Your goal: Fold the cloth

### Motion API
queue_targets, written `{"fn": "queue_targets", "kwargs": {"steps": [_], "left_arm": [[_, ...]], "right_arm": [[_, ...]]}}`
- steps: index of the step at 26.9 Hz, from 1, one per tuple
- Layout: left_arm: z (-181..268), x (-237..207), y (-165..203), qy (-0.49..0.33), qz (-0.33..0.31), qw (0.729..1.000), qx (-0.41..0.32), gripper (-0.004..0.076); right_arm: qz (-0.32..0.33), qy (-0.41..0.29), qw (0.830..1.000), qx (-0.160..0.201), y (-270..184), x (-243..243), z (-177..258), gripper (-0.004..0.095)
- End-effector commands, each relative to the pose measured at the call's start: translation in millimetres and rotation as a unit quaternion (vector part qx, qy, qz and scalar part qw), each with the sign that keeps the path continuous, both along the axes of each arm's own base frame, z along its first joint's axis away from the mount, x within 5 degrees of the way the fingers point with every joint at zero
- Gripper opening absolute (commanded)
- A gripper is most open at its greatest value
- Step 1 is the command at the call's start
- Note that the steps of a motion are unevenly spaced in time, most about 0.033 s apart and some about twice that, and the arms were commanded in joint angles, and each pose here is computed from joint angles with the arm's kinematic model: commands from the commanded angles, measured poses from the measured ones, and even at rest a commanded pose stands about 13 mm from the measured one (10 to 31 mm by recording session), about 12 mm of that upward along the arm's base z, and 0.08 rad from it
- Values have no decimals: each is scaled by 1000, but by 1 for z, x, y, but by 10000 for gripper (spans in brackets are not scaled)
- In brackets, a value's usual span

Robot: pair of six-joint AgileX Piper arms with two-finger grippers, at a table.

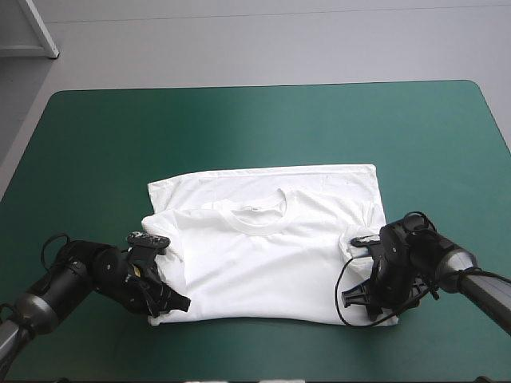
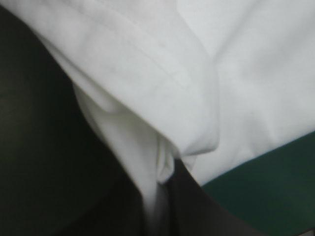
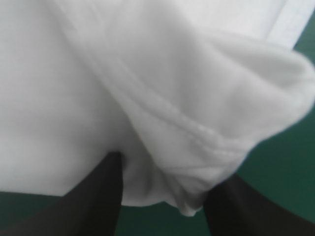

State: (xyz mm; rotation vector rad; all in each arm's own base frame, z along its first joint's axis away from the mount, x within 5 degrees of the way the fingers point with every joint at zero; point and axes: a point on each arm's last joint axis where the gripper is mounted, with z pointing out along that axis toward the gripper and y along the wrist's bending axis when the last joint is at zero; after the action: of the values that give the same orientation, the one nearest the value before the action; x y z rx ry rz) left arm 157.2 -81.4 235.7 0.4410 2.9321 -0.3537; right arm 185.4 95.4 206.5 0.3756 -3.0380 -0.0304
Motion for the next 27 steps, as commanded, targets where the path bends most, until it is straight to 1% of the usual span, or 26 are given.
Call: {"fn": "queue_targets", "kwargs": {"steps": [1, 3, 6, 7, 12, 16, 17, 20, 21, 24, 26, 27], "left_arm": [[9, -1, -3, -12, 6, 1000, -20, -10], [9, -1, -3, -12, 6, 1000, -20, -10], [9, 0, -2, -14, 4, 1000, -15, -10], [9, 0, -2, -15, 2, 1000, -10, -10], [9, -1, -1, -9, -4, 1000, -5, -10], [20, 1, -1, -6, -19, 1000, 7, -9], [28, 4, 0, -19, -23, 999, 15, -9], [44, 13, -1, -59, -24, 998, 14, -9], [50, 17, -1, -74, -24, 997, 15, -9], [67, 31, 1, -112, -21, 993, 30, -9], [83, 66, 11, -135, 7, 990, 31, -9], [85, 77, 15, -137, 12, 990, 28, -9]], "right_arm": [[0, 11, 1000, 9, -2, -8, -10, 331], [9, 12, 1000, 9, -3, -11, -14, 225], [35, 5, 999, 14, -4, -13, -11, 15], [37, -3, 999, 16, -5, -13, -9, -16], [31, -67, 997, 17, -11, -16, 23, -16], [17, -125, 992, -19, -23, -17, 59, -16], [12, -155, 987, -25, -26, -15, 74, -16], [13, -200, 980, -12, -24, -8, 92, -16], [14, -226, 974, -1, -21, -2, 100, -16], [20, -282, 959, 14, -14, 16, 116, -16], [30, -335, 942, 11, -2, 48, 135, -17], [34, -345, 938, 8, 2, 58, 138, -18]]}}
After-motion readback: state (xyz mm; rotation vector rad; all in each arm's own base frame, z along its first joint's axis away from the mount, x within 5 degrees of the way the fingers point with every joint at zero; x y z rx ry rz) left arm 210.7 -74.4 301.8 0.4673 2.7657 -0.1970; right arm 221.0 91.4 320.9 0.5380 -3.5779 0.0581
